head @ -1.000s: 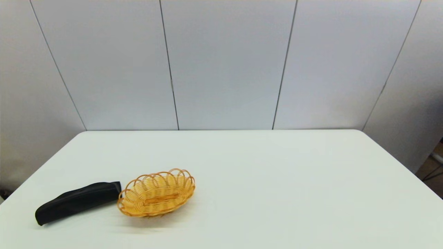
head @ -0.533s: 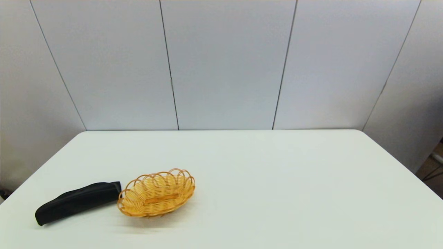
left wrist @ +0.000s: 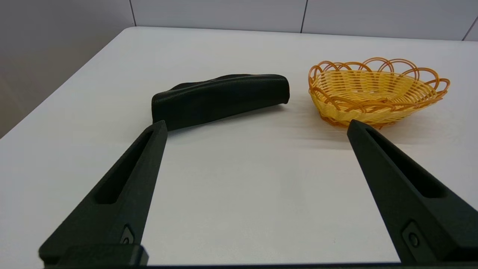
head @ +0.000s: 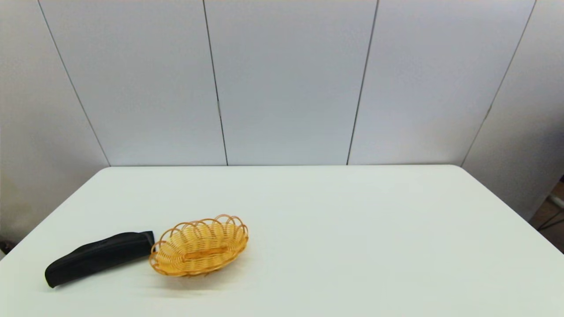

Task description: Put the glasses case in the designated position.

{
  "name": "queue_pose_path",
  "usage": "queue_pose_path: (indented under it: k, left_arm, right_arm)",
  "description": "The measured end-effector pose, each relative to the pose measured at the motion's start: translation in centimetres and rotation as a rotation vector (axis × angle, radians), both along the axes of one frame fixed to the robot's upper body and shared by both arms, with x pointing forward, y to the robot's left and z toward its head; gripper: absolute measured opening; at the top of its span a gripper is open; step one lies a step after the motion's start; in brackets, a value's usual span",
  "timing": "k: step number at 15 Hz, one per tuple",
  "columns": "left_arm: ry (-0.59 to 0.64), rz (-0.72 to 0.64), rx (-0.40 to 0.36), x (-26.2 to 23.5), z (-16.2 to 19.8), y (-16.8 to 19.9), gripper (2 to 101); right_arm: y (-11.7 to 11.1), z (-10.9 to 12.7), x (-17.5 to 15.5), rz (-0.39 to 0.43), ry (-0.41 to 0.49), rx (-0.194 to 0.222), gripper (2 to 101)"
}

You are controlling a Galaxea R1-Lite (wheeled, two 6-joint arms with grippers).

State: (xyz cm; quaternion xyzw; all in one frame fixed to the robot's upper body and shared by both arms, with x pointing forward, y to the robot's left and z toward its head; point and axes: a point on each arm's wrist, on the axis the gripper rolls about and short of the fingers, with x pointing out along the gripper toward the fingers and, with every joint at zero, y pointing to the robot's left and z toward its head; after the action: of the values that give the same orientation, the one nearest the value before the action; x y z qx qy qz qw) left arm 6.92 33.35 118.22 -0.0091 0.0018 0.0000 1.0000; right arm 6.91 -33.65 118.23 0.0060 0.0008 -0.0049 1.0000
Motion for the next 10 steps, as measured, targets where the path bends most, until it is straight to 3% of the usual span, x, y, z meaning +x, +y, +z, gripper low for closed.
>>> queue_pose_path:
  k: [10]
  left_arm:
    - [0.000, 0.000, 0.000, 0.00, 0.00, 0.00, 97.8]
  right_arm:
    - [0.00, 0.00, 0.00, 0.000, 0.000, -0.001, 97.7]
